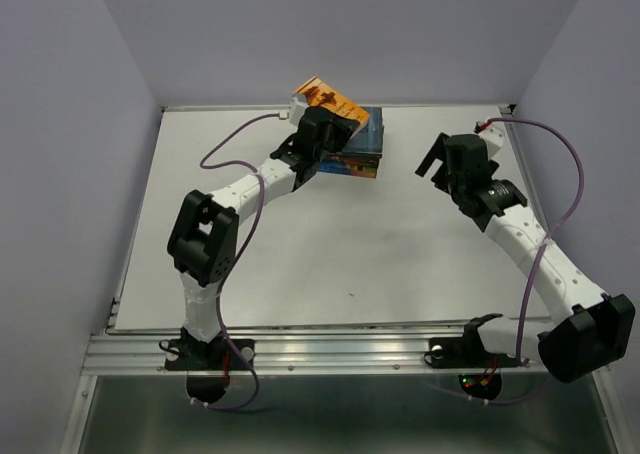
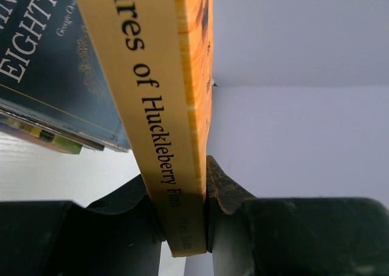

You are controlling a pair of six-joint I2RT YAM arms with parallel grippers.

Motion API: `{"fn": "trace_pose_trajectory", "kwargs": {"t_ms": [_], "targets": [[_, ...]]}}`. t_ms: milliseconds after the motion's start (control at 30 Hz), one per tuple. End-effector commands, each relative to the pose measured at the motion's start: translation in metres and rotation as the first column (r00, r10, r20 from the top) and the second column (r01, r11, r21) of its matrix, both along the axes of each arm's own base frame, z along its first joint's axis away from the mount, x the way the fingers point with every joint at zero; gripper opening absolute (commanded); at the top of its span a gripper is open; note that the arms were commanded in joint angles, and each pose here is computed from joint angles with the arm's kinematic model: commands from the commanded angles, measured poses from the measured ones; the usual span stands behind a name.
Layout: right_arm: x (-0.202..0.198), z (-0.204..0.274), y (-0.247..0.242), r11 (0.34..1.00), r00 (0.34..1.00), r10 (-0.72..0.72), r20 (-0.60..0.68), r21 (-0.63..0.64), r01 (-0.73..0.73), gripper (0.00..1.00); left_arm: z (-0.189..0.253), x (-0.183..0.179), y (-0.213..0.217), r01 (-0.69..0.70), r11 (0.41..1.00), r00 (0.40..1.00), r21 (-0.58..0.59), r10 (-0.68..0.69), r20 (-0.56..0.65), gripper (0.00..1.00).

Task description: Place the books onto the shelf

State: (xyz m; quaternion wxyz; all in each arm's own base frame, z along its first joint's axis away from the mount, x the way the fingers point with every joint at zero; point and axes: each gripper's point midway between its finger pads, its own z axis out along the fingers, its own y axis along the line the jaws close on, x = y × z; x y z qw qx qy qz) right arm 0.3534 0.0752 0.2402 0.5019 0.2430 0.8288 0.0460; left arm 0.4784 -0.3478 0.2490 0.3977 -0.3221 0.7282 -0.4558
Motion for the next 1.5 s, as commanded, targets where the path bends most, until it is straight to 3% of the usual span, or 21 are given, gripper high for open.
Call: {"fn": "trace_pose_trajectory", "kwargs": {"t_ms": [0, 200, 333, 467, 667, 700, 800, 1100, 1467], "targets": [[0.009, -0.014, -0.009, 1.0, 1.0, 0.007, -0.022, 0.019, -0.007, 1.0, 0.062, 0.024, -0.005, -0.065, 0.986, 0.994, -0.155, 0.078, 0.08, 0.0], [0.014, -0.029, -0.011, 0.999, 0.997, 0.044, -0.058, 0.027, -0.043, 1.0, 0.035, 0.045, -0.018, -0.149, 0.966, 0.988, -0.211, 0.151, -0.006, 0.0], [0.016, -0.037, -0.009, 0.996, 0.994, 0.076, -0.083, 0.05, -0.072, 1.0, 0.019, 0.057, -0.029, -0.184, 0.965, 0.983, -0.186, 0.182, -0.032, 0.01], [0.017, -0.041, -0.012, 0.997, 0.994, 0.067, -0.089, 0.048, -0.063, 1.0, 0.011, 0.065, -0.041, -0.168, 0.968, 0.986, -0.186, 0.162, -0.051, 0.2], [0.019, -0.044, -0.017, 0.997, 0.993, 0.06, -0.098, 0.047, -0.055, 1.0, 0.008, 0.061, -0.053, -0.128, 0.978, 0.991, -0.167, 0.12, -0.058, 0.7], [0.018, -0.044, -0.017, 0.997, 0.993, 0.062, -0.1, 0.046, -0.057, 1.0, 0.002, 0.059, -0.053, -0.131, 0.98, 0.99, -0.147, 0.121, -0.07, 0.87], [0.018, -0.047, -0.017, 0.997, 0.992, 0.062, -0.106, 0.045, -0.057, 1.0, -0.001, 0.054, -0.049, -0.129, 0.983, 0.99, -0.132, 0.119, -0.079, 0.94], [0.021, -0.054, -0.012, 0.994, 0.987, 0.099, -0.128, 0.061, -0.092, 1.0, 0.002, 0.011, -0.069, 0.103, 0.993, 0.992, -0.049, -0.107, -0.073, 0.99], [0.028, -0.053, 0.0, 0.985, 0.979, 0.158, -0.13, 0.089, -0.147, 1.0, 0.028, -0.035, -0.103, 0.374, 0.927, 0.927, 0.011, -0.374, 0.026, 0.99]]}}
